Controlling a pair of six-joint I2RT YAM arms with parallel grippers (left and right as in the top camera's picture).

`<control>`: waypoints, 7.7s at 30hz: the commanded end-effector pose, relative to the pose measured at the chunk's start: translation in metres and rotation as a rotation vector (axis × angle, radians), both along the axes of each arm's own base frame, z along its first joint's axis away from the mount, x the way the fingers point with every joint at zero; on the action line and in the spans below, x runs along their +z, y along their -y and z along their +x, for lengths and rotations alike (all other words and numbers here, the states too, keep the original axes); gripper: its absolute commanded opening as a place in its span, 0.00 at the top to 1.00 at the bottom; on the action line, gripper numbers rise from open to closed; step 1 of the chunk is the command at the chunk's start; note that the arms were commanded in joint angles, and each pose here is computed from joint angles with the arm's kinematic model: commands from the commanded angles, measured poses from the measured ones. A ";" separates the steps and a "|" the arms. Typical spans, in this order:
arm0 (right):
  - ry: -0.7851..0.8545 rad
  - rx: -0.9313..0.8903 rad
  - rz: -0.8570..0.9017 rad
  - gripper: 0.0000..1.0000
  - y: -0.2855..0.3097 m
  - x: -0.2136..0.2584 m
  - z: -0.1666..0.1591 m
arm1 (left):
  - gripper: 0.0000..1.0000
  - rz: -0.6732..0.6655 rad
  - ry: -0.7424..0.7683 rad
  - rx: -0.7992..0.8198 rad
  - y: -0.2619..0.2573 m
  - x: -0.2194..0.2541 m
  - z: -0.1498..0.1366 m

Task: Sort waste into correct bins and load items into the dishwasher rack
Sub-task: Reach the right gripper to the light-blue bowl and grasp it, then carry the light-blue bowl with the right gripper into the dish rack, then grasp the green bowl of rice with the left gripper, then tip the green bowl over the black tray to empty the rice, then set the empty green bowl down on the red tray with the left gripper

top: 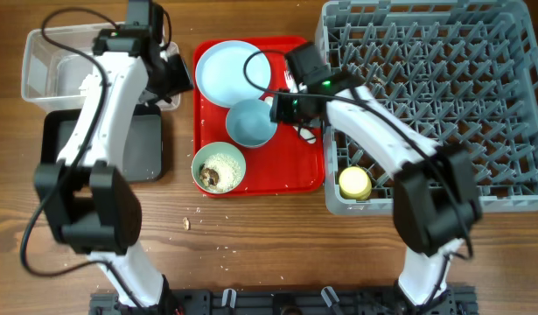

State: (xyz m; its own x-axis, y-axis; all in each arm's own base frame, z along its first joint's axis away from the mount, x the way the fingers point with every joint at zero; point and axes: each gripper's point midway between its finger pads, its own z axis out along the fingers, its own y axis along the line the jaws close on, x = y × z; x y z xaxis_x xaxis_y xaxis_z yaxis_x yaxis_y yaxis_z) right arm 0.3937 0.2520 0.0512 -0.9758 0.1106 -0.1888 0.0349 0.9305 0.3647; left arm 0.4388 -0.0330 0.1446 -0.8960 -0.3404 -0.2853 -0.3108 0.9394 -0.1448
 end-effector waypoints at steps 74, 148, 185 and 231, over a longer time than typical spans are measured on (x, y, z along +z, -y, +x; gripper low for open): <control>0.626 0.036 -1.107 0.38 0.162 0.104 0.139 | 0.00 0.035 0.079 0.015 -0.006 0.032 0.001; 0.416 -0.133 -0.055 0.00 0.221 0.233 -0.017 | 0.96 -0.035 -0.246 -0.246 0.130 -0.083 -0.120; 0.411 -0.134 -0.055 0.00 0.221 0.232 -0.018 | 0.96 -1.341 0.480 0.046 -0.112 0.041 -0.059; 0.382 -0.145 0.006 0.00 0.209 0.226 -0.012 | 0.96 -0.243 -0.267 -0.212 0.110 -0.108 -0.085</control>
State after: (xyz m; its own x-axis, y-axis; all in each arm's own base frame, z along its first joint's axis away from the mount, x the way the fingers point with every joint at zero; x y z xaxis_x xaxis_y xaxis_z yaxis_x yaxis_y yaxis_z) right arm 0.3760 0.0335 0.2869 -0.7885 0.2298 -0.5705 0.0218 0.9374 0.3475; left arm 0.3473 -0.1689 0.0767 -0.9922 -0.0406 0.1178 -0.1124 0.6992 -0.7061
